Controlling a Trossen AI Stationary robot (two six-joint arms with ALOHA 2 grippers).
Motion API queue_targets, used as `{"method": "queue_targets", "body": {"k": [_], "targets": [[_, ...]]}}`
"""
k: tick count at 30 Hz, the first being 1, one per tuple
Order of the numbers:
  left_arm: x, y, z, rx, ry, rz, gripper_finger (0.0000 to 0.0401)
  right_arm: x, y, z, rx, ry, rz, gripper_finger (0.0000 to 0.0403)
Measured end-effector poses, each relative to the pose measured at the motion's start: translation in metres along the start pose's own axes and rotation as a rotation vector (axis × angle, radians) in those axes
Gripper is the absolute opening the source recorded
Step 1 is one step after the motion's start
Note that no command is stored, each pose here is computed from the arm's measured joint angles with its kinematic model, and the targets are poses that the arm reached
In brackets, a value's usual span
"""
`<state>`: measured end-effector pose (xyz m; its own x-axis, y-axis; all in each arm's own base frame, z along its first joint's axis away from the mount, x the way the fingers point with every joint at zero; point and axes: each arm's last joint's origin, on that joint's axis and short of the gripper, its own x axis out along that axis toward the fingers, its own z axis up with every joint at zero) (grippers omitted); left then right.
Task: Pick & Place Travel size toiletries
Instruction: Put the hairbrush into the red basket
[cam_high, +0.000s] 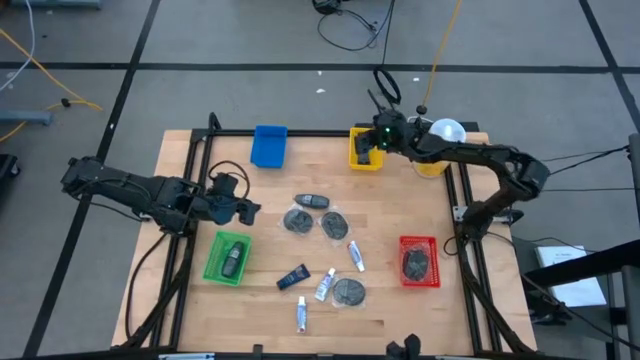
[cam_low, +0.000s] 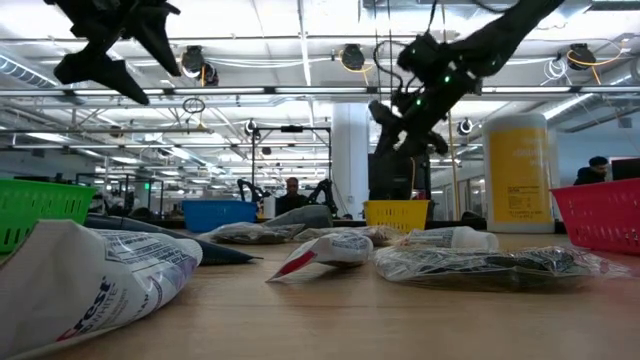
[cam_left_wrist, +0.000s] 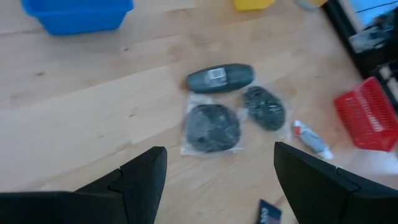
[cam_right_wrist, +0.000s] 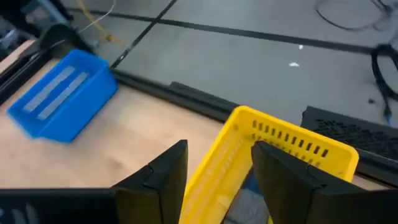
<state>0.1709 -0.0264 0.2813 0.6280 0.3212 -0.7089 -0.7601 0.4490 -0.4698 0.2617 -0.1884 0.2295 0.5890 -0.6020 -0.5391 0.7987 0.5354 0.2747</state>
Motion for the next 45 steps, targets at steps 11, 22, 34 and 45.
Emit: {"method": "queue_targets", "body": {"k": [11, 22, 34, 45], "targets": [[0.041, -0.026, -0.01, 0.161, 0.042, -0.013, 0.0285, -0.058, 0.032, -0.018, -0.238, 0.112, -0.004, 0.0145], [0.09, -0.036, -0.02, 0.409, 0.258, -0.049, 0.0285, -0.096, 0.035, -0.022, -0.271, 0.159, 0.024, 0.0141], [0.132, -0.018, -0.019, 0.714, 0.418, 0.051, 0.0285, -0.104, 0.036, -0.02, -0.231, 0.141, 0.041, 0.014], [0.165, -0.007, -0.019, 0.867, 0.472, 0.079, 0.0285, -0.104, 0.036, -0.02, -0.227, 0.138, 0.043, 0.0139]]}}
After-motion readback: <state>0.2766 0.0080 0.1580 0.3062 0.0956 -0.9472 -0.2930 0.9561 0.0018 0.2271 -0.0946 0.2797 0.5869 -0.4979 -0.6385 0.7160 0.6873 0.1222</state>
